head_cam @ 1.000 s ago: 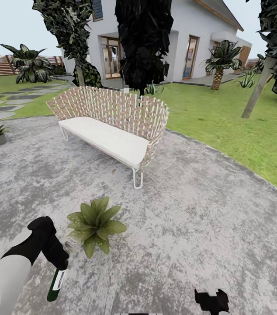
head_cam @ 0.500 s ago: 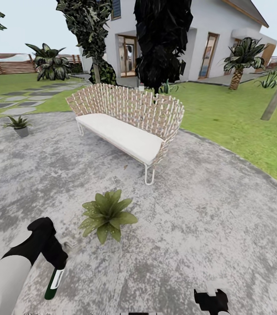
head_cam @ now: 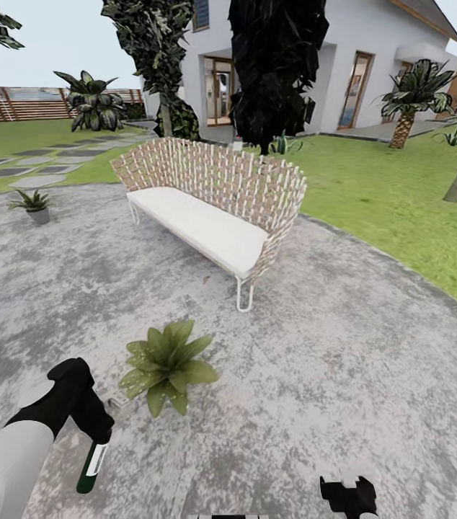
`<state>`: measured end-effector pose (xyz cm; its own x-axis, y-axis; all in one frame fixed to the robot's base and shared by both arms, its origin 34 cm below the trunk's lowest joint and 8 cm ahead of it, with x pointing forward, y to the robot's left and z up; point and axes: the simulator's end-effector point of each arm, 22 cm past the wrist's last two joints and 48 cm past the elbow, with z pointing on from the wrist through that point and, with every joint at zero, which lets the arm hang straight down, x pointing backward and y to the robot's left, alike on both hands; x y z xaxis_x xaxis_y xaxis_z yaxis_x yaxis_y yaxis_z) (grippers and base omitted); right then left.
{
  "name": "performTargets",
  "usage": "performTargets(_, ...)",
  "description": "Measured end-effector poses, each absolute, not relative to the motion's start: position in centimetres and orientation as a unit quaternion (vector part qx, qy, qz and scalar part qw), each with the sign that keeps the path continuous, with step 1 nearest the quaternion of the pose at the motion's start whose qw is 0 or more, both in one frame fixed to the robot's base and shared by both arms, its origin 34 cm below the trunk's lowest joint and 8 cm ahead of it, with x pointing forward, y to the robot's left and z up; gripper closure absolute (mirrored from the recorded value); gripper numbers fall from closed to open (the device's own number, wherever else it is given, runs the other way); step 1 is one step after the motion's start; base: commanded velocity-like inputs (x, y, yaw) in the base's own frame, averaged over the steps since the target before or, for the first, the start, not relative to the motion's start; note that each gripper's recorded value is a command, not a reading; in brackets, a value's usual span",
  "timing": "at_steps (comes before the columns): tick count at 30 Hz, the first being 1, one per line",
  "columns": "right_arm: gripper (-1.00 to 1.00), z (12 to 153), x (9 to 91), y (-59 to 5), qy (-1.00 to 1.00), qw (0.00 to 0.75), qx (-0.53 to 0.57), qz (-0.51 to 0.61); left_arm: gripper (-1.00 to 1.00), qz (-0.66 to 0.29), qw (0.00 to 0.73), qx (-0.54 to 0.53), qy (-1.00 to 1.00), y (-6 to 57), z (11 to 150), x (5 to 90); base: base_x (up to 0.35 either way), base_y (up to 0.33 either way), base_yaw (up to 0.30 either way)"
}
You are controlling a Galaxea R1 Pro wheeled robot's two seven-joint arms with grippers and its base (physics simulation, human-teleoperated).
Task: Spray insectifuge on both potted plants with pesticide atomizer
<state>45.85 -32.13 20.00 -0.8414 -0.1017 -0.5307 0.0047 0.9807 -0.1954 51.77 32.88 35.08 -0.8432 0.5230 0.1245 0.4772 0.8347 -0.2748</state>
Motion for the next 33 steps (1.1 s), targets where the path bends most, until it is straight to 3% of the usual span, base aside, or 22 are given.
performTargets(8,-1.00,19.9,45.8,-32.0,0.955,0.279,-0.026,-0.094,1.00,0.117,0.099,-0.263,-0.953,32.9,35.0,51.7,0.149,-0.233,0.106)
performTargets(16,-1.00,19.7,45.6,-32.0,0.956,0.277,-0.026,-0.094,1.00,0.115,0.102,-0.262,-0.953,33.1,34.7,51.6,-0.078,-0.237,0.180)
performTargets(27,-1.00,19.7,45.6,-32.5,0.956,0.277,-0.027,-0.097,1.00,0.085,0.078,-0.212,-0.970,36.1,33.6,51.5,-0.057,-0.013,0.005)
performTargets(33,-1.00,19.8,45.6,-32.5,0.956,0.277,-0.026,-0.097,1.00,0.088,0.076,-0.210,-0.971,35.7,33.5,51.5,0.222,0.051,0.000)
